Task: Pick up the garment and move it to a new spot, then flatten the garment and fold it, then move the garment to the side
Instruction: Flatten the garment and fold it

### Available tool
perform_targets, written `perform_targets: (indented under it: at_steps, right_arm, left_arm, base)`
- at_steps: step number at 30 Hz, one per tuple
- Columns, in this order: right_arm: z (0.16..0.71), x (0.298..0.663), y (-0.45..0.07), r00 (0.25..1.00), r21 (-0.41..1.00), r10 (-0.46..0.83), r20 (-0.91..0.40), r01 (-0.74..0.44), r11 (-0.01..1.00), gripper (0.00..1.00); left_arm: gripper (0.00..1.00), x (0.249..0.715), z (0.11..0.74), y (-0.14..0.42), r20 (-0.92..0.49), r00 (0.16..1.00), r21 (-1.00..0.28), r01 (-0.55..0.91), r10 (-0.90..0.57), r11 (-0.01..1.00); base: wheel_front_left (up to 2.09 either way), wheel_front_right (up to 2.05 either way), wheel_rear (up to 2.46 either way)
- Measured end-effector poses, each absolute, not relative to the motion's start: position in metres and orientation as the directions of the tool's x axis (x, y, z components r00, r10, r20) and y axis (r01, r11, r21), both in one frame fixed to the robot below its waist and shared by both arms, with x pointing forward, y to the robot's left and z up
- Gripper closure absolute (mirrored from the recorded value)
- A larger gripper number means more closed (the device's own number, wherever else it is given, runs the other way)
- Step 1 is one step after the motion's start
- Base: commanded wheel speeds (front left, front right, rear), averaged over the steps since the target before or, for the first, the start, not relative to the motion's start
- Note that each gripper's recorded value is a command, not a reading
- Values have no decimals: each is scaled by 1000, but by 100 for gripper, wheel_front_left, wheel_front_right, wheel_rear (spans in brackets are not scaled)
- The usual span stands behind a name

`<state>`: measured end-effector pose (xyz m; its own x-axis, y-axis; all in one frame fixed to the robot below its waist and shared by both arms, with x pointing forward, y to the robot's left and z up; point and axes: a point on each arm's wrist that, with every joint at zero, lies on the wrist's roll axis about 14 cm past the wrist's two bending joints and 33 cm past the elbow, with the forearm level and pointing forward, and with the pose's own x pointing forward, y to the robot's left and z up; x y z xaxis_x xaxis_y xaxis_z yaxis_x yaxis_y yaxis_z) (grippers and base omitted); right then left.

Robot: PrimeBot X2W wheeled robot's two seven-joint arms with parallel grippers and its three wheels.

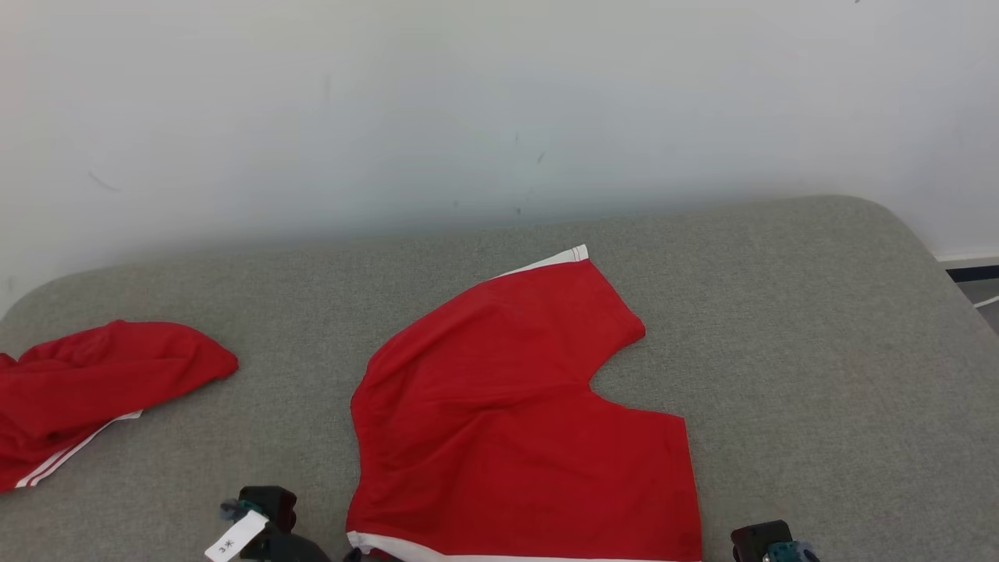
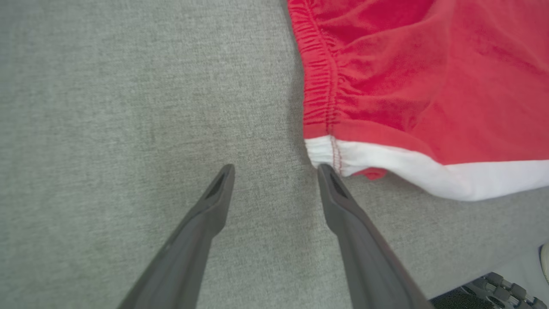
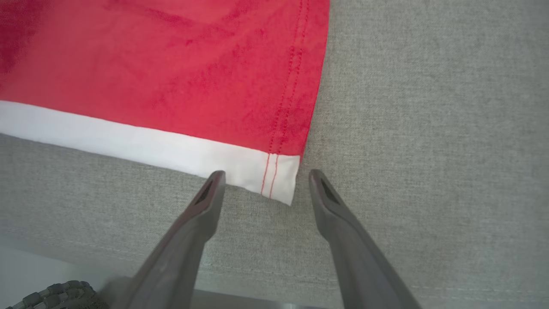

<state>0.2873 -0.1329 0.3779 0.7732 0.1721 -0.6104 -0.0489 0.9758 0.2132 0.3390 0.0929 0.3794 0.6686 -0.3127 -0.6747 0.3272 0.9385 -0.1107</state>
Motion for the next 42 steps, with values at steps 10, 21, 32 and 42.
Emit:
perform_targets:
  at_steps: [10, 21, 32, 42]
  right_arm:
    - [377, 292, -135, 763, 214, 161, -627, -30, 976, 2]
    - [379, 296, -142, 769, 201, 141, -623, -17, 979, 1]
    - [374, 298, -134, 745, 200, 156, -649, -31, 979, 7]
    - [366, 296, -133, 717, 200, 159, -678, -27, 979, 83]
  left_arm:
    - [0, 353, 394, 91, -645, 678, -142, 348, -353, 927]
    - [0, 353, 408, 83, -605, 691, -154, 387, -396, 909]
    - [0, 342, 382, 74, -689, 606, -169, 400, -398, 901]
    - [0, 347, 380, 81, -697, 608, -168, 377, -380, 911]
  base:
    - [0, 0, 0]
    - [0, 0, 0]
    - [0, 0, 0]
    - [0, 0, 0]
